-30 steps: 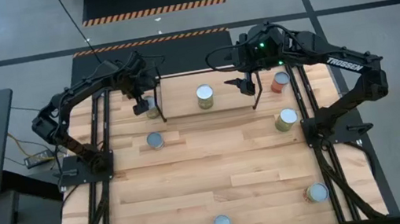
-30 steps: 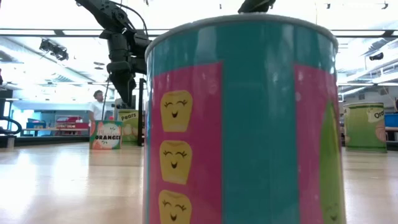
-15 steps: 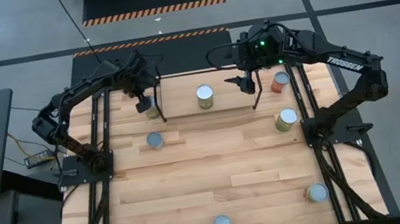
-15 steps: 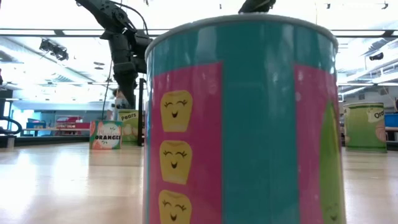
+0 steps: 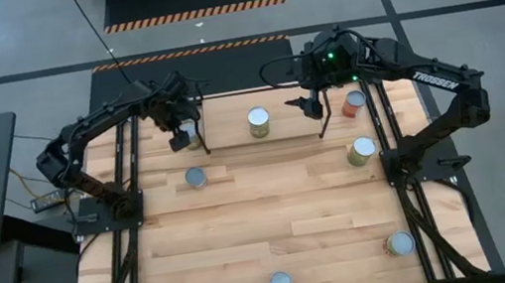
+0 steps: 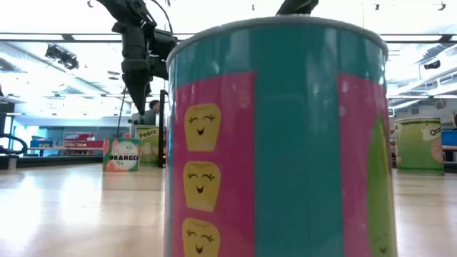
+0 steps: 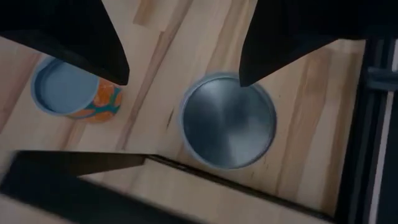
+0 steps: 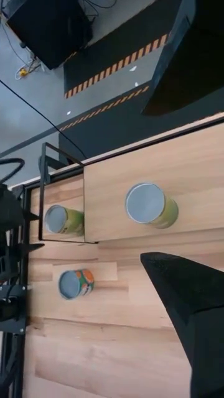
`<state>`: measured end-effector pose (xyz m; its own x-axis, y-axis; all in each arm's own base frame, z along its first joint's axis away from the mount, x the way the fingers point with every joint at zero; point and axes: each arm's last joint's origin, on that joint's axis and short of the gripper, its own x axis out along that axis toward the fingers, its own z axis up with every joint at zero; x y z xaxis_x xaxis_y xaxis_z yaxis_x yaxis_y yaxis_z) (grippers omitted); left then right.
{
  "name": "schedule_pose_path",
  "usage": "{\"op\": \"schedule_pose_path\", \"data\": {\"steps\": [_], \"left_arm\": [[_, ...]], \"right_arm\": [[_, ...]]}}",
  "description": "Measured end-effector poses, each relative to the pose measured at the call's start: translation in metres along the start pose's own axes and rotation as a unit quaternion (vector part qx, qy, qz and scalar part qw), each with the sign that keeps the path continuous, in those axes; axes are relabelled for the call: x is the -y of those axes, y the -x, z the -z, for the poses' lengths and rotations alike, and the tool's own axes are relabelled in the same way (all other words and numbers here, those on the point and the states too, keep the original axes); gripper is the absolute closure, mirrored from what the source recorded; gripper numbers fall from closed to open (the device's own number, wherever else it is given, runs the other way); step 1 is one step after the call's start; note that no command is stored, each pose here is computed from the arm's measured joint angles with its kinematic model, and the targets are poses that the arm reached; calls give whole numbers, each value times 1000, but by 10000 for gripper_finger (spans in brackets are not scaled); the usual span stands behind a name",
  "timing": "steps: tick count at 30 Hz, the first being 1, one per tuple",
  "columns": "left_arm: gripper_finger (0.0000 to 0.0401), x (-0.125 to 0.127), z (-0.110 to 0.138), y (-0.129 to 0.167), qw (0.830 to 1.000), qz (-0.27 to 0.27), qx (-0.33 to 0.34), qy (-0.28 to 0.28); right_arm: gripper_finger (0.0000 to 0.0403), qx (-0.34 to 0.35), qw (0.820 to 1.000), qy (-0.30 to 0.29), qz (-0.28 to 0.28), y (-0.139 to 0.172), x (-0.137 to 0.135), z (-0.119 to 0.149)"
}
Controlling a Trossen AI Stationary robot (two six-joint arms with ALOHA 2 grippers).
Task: Pick and place cans onto a shelf
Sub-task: Put the canned pears on the shelf aligned with the other canned pears
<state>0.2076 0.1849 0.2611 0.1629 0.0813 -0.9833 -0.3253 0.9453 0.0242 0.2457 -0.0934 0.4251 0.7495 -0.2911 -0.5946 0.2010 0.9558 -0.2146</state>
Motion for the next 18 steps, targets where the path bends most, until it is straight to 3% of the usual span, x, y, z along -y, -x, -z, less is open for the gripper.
{"op": "schedule_pose_path", "data": {"steps": [10, 12, 14, 18], "left_arm": [[87, -9, 11, -12, 996, -8, -20, 84], [96, -7, 15, -9, 997, -2, -28, 73], [122, -1, 16, -3, 998, 0, -26, 54], [210, 9, 17, 12, 999, 0, 20, 31]], "right_arm": [[22, -33, 999, 32, -10, 0, -2, 6], [22, -33, 999, 39, -10, 0, -2, 6], [22, -33, 998, 43, -10, 0, -2, 6], [22, -25, 999, 44, -7, 0, -1, 5]]}}
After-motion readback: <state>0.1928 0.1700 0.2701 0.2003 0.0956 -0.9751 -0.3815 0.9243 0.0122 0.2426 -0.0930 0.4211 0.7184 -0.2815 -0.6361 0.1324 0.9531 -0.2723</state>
